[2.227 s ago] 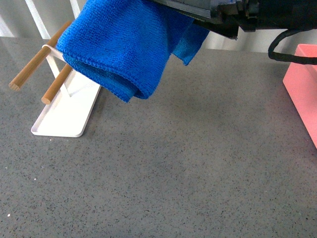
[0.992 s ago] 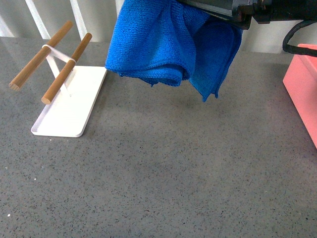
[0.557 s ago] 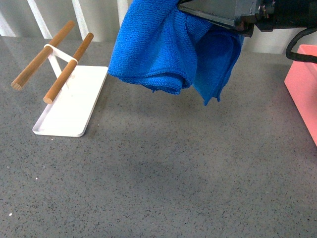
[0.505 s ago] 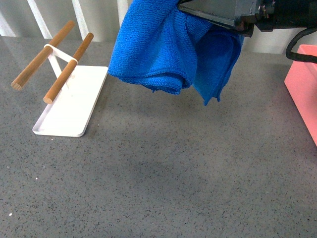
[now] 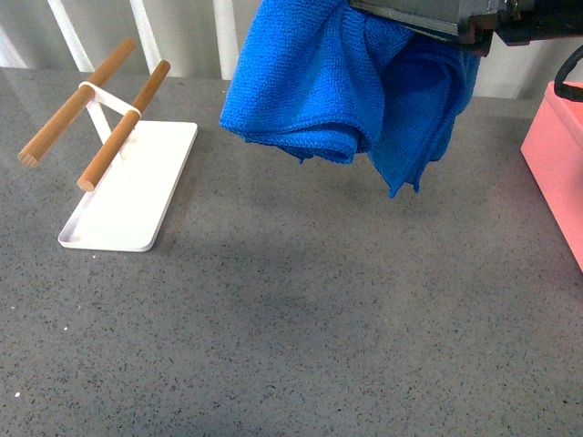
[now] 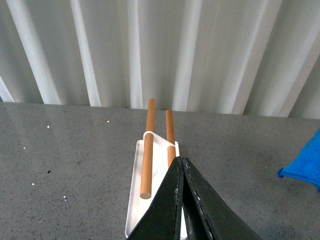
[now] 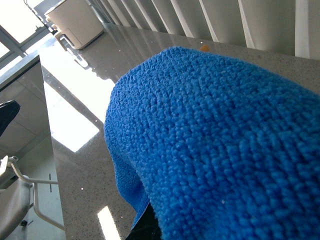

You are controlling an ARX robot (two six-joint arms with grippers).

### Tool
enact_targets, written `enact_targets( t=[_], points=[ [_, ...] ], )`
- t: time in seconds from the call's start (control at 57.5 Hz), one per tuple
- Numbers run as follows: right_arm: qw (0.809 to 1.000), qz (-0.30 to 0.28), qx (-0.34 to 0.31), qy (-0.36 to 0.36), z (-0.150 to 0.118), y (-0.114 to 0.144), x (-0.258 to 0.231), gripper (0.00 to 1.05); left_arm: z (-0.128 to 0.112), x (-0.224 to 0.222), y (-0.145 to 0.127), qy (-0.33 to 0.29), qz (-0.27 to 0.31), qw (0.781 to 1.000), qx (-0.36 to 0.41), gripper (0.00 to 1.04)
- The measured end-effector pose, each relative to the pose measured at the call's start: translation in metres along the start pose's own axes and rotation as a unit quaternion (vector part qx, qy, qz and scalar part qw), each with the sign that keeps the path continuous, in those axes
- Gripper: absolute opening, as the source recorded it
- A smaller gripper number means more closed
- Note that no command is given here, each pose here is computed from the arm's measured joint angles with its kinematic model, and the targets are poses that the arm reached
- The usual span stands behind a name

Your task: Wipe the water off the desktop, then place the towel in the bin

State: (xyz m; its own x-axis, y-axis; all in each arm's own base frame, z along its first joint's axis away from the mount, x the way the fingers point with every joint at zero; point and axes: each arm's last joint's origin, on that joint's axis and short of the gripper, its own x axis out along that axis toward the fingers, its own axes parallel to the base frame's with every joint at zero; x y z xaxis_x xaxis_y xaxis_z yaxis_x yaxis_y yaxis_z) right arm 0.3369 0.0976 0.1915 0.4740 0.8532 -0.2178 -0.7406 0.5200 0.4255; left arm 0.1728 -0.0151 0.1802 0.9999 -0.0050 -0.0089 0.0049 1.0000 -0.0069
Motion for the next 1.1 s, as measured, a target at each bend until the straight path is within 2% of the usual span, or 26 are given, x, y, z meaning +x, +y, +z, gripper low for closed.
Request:
enact_targets(
  t=[0.418,1.096],
  points=[
    [1.000,-0.003,0.002,0.002,-0.001,0.001,0.001,0.03,-0.015,-0.027,0.015,-0.002,0.003,1.000,0.000,0.04],
    [1.000,-0.008,-0.005,0.017,-0.003,0.007,0.008,0.03,-0.006,-0.054,0.015,-0.017,0.001,1.000,0.000,0.04]
  ],
)
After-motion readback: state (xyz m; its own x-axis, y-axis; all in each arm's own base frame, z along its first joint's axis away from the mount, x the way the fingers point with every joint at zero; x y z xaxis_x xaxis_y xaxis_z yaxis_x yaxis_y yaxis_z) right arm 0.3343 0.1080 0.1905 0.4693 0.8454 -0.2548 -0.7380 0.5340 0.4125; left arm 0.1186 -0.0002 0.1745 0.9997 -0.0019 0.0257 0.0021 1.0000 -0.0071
